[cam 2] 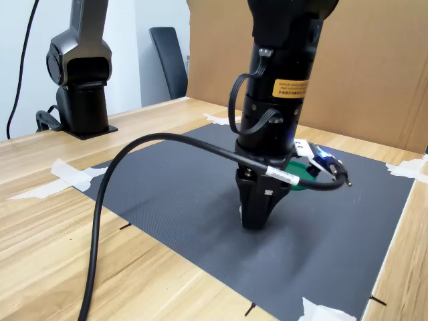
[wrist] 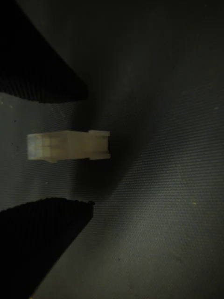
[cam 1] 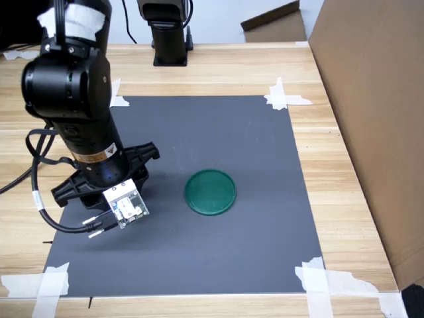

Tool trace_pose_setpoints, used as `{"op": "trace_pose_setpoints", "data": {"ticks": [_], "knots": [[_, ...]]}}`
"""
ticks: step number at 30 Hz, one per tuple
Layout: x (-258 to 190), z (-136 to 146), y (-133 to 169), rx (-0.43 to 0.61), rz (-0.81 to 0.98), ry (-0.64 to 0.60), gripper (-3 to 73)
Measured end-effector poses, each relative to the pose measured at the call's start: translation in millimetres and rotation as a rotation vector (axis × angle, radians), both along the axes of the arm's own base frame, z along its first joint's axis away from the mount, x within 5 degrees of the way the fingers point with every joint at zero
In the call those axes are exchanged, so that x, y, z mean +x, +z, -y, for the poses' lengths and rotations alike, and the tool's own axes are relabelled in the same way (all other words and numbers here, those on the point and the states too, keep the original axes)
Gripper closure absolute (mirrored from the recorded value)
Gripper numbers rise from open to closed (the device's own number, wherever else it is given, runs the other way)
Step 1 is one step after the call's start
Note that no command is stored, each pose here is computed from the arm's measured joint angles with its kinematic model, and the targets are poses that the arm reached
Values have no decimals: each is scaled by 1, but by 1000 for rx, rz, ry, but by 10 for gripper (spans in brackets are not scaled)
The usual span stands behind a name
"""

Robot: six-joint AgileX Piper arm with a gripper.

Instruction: Grasp a white terminal and put it in the green lid.

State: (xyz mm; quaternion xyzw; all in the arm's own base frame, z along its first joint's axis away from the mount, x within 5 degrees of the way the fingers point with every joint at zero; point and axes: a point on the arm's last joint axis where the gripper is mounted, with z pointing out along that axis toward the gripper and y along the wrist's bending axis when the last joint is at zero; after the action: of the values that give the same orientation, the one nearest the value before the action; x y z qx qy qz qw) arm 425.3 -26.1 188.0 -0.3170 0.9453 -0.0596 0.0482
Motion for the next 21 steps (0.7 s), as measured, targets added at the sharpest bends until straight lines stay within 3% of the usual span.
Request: {"op": "trace_pose_setpoints", "data": {"ticks": [6,13,15,21], "knots": [[1,0,-7,3,-12,-23,206],[0,0,-8,5,-27,-43,556],[-1,0,-9,5,-43,-44,604],[-6,0,4,5,-38,-47,609]]}}
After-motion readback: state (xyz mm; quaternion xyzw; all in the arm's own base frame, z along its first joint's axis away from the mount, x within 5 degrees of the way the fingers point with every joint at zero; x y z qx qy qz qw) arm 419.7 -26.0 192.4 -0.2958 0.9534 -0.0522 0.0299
